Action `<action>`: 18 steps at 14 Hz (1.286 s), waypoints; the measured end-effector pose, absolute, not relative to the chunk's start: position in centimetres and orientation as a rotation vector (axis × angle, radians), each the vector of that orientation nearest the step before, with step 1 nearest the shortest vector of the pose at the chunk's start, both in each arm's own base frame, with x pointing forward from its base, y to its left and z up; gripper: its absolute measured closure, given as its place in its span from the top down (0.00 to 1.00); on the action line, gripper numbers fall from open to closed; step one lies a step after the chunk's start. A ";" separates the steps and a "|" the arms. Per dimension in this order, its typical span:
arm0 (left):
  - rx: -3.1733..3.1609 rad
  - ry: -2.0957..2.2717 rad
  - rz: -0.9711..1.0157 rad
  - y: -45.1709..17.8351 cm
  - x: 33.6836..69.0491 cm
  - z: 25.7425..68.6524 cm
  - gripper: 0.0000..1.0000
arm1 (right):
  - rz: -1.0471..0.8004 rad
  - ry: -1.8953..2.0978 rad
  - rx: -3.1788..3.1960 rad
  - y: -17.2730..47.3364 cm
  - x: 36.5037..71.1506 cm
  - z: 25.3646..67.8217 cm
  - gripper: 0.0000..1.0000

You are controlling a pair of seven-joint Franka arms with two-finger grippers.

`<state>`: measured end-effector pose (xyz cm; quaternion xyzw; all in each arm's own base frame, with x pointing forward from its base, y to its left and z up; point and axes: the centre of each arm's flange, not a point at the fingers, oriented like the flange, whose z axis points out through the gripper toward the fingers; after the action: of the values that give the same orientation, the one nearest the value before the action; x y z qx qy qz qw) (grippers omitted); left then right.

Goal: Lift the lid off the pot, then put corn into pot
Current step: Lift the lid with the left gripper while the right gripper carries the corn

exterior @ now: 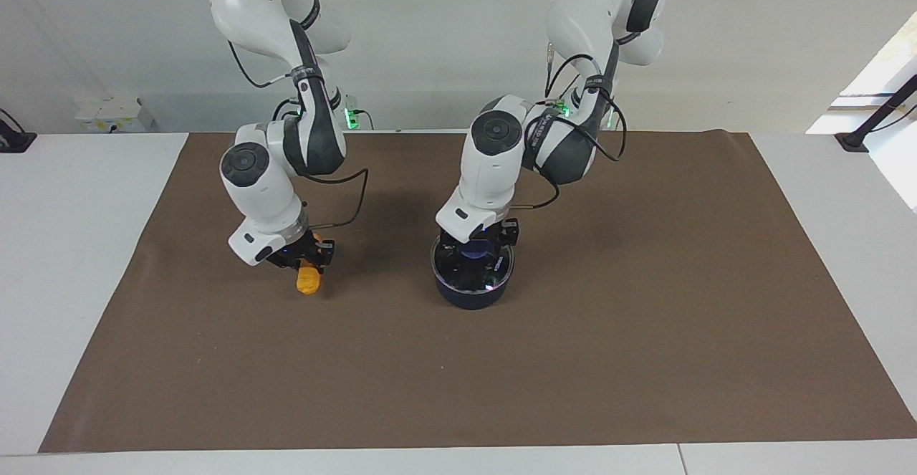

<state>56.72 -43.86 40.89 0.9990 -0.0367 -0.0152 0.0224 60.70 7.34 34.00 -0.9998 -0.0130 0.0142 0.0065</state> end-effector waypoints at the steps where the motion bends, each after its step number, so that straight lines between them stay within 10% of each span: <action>1: 3.095 -0.114 -0.048 -43.9 56.7 40.9 0.86 | 0.055 -0.049 -3.129 7.7 60.8 34.3 0.39; 5: 3.093 -0.115 -0.047 -43.9 56.6 41.0 0.67 | 0.080 -0.083 -3.134 10.6 61.5 36.3 0.39; 12: 3.094 -0.113 -0.050 -43.8 56.5 41.6 0.67 | 0.074 -0.088 -3.157 11.7 61.9 36.5 0.39; 18: 3.074 0.053 -0.015 -36.1 58.0 51.3 0.67 | 0.071 -0.074 -3.159 14.8 62.0 38.0 0.39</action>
<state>57.97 -36.10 51.35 0.9993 0.0172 -0.0050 0.0336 62.01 14.82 37.95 -0.9994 -0.0234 0.0224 -0.0096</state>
